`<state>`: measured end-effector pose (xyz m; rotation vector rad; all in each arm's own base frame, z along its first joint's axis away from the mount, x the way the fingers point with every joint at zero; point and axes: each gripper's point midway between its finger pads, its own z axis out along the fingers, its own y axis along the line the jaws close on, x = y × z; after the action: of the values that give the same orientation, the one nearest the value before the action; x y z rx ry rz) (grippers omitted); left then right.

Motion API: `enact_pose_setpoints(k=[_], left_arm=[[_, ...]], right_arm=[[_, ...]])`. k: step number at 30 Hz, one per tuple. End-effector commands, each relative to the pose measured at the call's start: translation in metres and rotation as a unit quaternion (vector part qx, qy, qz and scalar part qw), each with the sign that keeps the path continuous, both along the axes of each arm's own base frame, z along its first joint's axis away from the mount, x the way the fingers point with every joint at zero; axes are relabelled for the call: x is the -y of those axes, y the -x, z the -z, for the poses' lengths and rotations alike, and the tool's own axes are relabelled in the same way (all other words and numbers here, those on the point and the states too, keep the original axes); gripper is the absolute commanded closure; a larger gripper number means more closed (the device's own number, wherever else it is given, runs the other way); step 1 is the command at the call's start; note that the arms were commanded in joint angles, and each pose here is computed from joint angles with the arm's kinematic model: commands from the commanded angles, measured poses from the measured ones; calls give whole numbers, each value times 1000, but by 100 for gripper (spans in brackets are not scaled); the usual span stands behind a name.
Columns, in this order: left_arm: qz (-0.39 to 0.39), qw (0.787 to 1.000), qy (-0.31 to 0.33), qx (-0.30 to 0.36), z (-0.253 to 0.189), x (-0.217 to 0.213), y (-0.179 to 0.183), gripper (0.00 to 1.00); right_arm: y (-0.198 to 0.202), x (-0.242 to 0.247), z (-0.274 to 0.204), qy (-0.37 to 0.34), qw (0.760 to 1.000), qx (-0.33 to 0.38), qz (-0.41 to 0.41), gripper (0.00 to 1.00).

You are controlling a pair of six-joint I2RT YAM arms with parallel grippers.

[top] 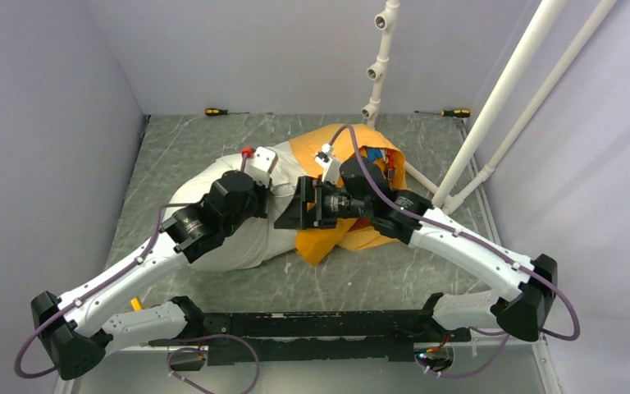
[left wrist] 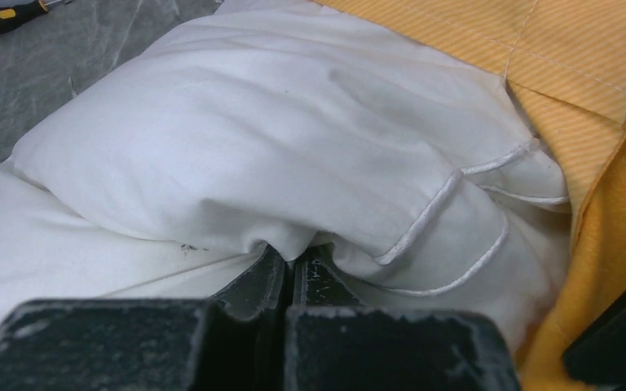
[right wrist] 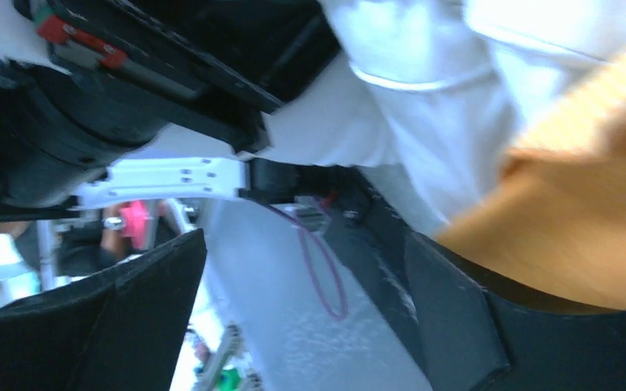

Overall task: Put the pillow into the pillowcase
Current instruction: Stuff the pillow into the pillowcase.

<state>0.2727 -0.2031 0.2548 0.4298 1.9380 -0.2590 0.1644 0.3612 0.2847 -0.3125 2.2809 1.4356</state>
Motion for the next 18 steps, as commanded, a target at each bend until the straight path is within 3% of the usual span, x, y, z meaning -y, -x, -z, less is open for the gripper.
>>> enact_pose_setpoints(k=[1, 7, 12, 15, 18], left_arm=[[8, 997, 76, 33, -25, 16, -4, 100], [57, 995, 85, 12, -14, 31, 7, 100], [170, 978, 122, 4, 5, 65, 33, 100], [228, 967, 116, 9, 30, 81, 55, 100], [267, 960, 82, 17, 62, 94, 80, 100]], right_arm=[[4, 51, 15, 130, 991, 28, 22, 1], [9, 93, -10, 175, 981, 64, 57, 0], [-7, 107, -60, 135, 975, 133, 117, 0], [-23, 109, -90, 107, 966, 174, 156, 1], [-41, 104, -100, 124, 958, 196, 169, 2]])
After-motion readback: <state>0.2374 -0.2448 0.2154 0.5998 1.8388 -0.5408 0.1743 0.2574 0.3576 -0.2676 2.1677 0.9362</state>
